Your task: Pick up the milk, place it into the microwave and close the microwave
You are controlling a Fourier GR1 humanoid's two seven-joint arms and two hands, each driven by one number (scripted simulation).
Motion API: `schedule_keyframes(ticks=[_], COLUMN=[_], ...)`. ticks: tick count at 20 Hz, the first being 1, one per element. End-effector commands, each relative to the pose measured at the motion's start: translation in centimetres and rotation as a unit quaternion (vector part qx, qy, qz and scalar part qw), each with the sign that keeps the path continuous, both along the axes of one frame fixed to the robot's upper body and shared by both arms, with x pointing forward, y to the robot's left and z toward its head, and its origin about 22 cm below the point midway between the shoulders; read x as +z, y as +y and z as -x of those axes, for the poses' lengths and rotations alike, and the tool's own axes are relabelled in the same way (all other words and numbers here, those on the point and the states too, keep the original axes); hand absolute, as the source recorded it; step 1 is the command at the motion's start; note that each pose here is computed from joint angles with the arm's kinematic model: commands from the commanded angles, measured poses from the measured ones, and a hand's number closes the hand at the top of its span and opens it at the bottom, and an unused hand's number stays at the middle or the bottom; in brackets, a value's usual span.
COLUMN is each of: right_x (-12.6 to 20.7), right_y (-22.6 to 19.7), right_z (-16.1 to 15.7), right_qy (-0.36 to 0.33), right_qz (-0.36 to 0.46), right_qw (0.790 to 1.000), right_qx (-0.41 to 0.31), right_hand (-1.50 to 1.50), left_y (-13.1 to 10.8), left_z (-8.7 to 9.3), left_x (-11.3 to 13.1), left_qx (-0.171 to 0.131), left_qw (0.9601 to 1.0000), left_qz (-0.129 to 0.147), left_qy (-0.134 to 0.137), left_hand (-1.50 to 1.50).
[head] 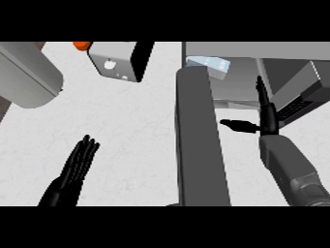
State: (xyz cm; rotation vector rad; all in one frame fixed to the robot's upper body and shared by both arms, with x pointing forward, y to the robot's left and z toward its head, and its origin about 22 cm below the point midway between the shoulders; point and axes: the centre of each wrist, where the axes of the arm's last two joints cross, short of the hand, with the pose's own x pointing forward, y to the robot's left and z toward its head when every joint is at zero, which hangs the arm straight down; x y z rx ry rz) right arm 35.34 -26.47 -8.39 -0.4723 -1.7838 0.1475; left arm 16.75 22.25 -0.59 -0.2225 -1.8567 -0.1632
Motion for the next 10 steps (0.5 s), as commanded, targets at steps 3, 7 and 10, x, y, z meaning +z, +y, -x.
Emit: schedule_keyframes(ticks=[3, 7, 10], right_x=[-2.3, -6.0, -5.7], right_y=[-1.1, -1.6, -1.7], right_z=[2.6, 7.3, 7.0], right_qy=[0.005, 0.008, -0.005], right_qz=[-0.061, -0.081, -0.128], right_qw=[0.997, 0.995, 0.99], right_qx=[0.047, 0.057, 0.064], right_hand=[-1.5, -1.5, -1.5], left_y=[0.2, -0.4, -2.1], left_z=[0.0, -0.5, -1.1], left_x=[0.2, 0.9, 0.4], left_qx=[-0.004, -0.005, -0.012], left_qw=[1.0, 1.0, 0.9999], left_qz=[0.006, -0.005, -0.004], left_qy=[0.0, -0.005, -0.001], left_hand=[-1.5, -1.5, -1.5])
